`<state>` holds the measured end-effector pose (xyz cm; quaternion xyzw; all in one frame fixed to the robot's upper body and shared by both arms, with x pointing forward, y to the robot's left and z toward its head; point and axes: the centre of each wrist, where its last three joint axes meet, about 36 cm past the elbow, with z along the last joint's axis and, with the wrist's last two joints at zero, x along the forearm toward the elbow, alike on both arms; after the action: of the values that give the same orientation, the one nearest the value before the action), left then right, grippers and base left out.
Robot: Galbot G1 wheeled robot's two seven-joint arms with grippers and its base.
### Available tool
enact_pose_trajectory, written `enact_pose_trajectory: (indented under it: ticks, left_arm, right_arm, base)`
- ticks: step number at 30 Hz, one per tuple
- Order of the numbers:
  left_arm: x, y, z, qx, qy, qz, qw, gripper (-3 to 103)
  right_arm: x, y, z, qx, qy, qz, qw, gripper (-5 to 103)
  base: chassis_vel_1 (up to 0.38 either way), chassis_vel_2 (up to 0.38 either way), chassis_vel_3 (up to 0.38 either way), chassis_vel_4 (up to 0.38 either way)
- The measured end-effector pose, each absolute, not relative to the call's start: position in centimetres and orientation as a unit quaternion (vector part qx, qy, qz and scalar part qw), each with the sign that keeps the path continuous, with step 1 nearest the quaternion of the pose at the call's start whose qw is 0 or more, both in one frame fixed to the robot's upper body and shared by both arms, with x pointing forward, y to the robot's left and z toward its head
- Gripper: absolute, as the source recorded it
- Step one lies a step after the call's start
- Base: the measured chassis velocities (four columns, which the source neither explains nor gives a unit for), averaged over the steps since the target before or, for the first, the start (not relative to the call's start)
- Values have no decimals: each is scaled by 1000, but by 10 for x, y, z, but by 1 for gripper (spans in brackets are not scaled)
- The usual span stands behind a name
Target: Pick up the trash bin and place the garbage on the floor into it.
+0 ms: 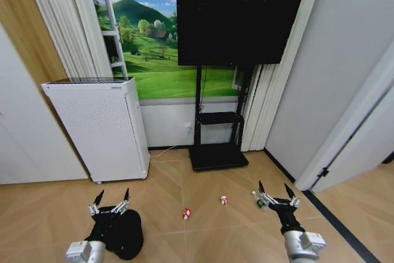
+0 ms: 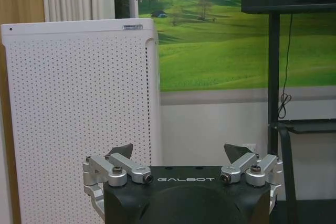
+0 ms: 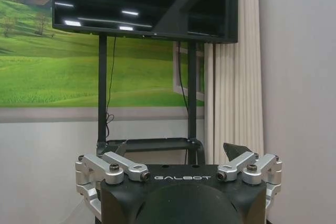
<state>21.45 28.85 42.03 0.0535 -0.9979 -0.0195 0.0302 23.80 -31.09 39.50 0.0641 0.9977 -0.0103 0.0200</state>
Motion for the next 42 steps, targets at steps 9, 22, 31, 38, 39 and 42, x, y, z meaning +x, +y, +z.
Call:
enact_pose_trajectory:
  ticks: [9,22,31,38,39,42]
  left_arm:
    - [214,290,422,56,-998,-23,23,100]
    - [214,305,425,69,-997,-36,-10,100]
    - [214,307,422,67,-997,-27,-12,100]
    - [213,308,421,64,-998,-24,-10,100]
    - [213,307,421,62,-998,-24,-10,100]
    - [212,307,421,59,-998,-24,-9,100]
  right_arm:
    - [239,-313,394,54,998,-8,31,100]
    - [238,-310,388,44,999,-5,25,100]
    - [241,-307,385,41,998,-1,43,100]
    - [243,-307,382,45,998,0,44,100]
    - [243,-307,382,45,998,0,44,100]
    - [242,-307,381,46,998,0,45,100]
  base:
    - [-288,280,282,-252]
    - [21,-25,-31,19]
    - [0,0,0,0]
    - [0,0,0,0]
    - [0,0,0,0]
    - [0,0,0,0]
